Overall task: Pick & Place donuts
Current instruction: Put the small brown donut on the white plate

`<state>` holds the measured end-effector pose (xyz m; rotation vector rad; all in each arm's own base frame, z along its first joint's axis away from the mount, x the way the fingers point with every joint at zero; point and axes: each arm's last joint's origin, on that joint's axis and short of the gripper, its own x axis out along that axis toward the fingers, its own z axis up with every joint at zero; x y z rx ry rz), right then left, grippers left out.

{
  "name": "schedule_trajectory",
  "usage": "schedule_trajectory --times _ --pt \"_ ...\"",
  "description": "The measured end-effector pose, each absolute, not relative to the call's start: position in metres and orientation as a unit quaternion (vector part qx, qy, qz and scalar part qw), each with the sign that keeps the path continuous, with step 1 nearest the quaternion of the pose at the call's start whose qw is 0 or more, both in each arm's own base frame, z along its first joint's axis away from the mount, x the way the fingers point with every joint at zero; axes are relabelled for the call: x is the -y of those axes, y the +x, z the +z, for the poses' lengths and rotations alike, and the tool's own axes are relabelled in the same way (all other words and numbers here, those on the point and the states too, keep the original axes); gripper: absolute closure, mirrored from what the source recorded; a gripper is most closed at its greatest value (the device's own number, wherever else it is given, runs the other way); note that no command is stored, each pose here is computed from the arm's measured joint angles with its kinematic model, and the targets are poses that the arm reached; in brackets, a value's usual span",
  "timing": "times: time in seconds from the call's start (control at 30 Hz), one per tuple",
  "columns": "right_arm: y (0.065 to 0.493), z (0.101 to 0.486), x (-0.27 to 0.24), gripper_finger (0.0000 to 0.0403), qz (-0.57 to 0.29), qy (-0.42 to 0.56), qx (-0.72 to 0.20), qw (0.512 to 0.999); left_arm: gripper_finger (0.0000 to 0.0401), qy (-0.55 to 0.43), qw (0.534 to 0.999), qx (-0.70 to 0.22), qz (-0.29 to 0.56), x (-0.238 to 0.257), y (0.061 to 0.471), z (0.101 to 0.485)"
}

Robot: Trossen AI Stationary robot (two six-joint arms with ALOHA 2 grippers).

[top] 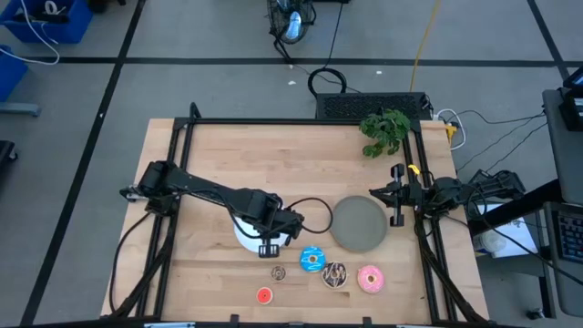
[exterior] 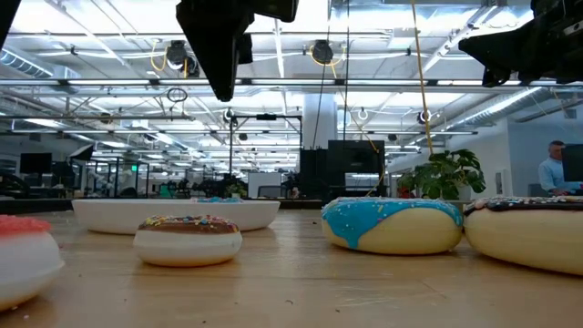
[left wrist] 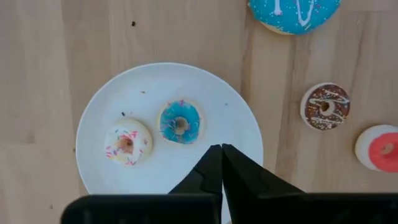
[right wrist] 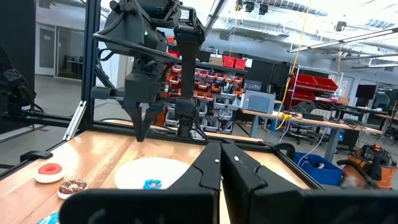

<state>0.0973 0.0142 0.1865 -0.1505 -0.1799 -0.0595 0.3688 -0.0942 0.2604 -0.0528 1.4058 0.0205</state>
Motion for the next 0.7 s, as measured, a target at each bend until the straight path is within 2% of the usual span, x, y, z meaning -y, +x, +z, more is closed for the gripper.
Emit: schedule_trajectory --times 0.13,0.33,0.7 --pt "0.097 0.186 -0.014 0.0403 -0.03 -0.075 0.09 0.993 0.0377 -0.037 0.76 -0.649 0.01 0.098 0.368 0.26" --pt "0.097 0.186 -0.014 0.0403 -0.03 -0.076 0.09 0.993 0.0396 -0.039 0.741 -0.67 0.013 0.11 0.359 0.26" --pt "0.097 0.187 -0.014 0.0403 -0.03 -0.074 0.092 0.993 0.0395 -0.057 0.744 -0.665 0.018 0.14 0.35 0.26"
